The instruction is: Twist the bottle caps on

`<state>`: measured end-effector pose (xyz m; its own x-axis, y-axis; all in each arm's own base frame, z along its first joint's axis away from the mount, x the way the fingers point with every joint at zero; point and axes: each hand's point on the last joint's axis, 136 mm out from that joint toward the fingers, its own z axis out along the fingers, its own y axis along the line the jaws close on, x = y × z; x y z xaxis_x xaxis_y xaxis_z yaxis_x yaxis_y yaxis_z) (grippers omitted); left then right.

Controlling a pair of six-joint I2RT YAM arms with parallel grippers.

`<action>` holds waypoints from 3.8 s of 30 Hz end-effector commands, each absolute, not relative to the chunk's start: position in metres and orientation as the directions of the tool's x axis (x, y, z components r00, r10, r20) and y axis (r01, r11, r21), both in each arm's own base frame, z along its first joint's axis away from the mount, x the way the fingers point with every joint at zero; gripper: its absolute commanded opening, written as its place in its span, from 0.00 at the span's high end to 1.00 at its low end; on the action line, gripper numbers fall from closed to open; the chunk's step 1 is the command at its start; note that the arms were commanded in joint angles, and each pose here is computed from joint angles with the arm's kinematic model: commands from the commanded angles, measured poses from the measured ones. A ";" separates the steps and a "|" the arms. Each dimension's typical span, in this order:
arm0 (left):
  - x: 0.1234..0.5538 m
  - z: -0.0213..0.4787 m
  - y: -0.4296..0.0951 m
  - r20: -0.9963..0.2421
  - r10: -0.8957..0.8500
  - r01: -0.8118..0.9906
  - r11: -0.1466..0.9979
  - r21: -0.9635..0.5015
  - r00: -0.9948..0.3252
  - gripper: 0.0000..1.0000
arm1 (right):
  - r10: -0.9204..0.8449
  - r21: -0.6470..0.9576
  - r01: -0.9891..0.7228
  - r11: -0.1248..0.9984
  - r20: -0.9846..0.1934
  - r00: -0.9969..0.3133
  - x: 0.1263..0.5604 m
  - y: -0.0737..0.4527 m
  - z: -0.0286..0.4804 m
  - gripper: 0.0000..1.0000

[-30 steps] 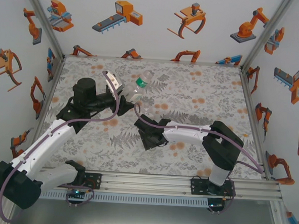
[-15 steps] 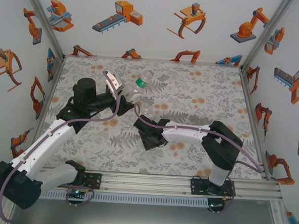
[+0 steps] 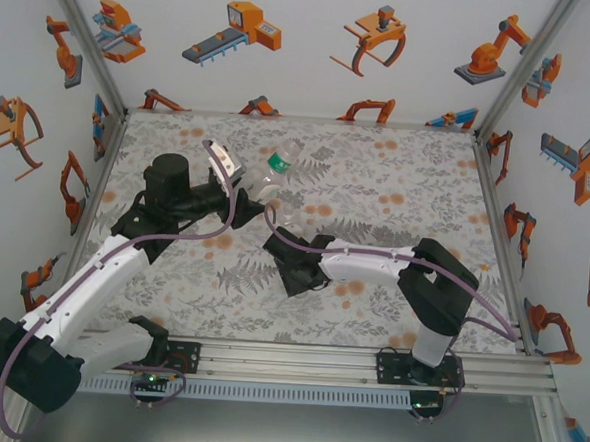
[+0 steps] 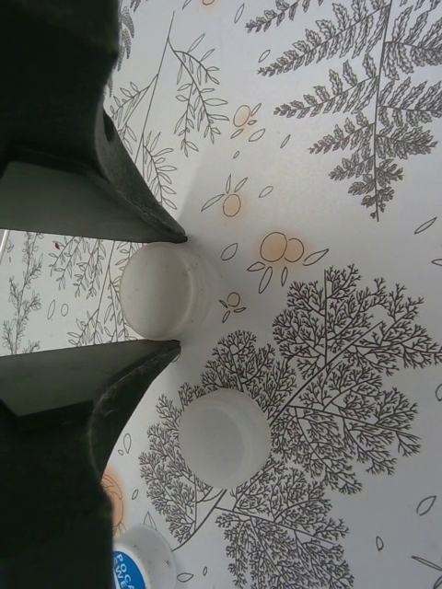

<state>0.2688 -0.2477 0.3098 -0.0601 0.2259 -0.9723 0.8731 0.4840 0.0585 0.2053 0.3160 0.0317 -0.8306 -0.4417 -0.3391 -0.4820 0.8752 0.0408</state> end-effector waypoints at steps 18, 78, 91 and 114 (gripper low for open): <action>0.255 0.338 -0.252 -0.978 0.206 0.898 0.422 0.123 0.037 1.00 | -0.388 0.070 -0.493 0.867 -0.526 -0.757 0.211 0.278 0.131 0.72; 0.167 0.272 -0.279 -0.787 0.507 0.914 -0.007 0.405 0.353 1.00 | -0.289 -0.248 -0.958 0.142 -0.936 0.199 0.115 0.224 0.381 0.88; 0.150 0.276 -0.289 -0.822 0.450 0.931 -0.066 0.360 0.350 1.00 | -0.228 -0.306 -0.946 0.103 -0.933 0.277 0.127 0.241 0.383 0.89; 0.147 0.282 -0.291 -0.835 0.425 0.932 -0.067 0.355 0.349 1.00 | -0.185 -0.279 -0.960 0.008 -0.944 0.273 0.119 0.252 0.383 0.90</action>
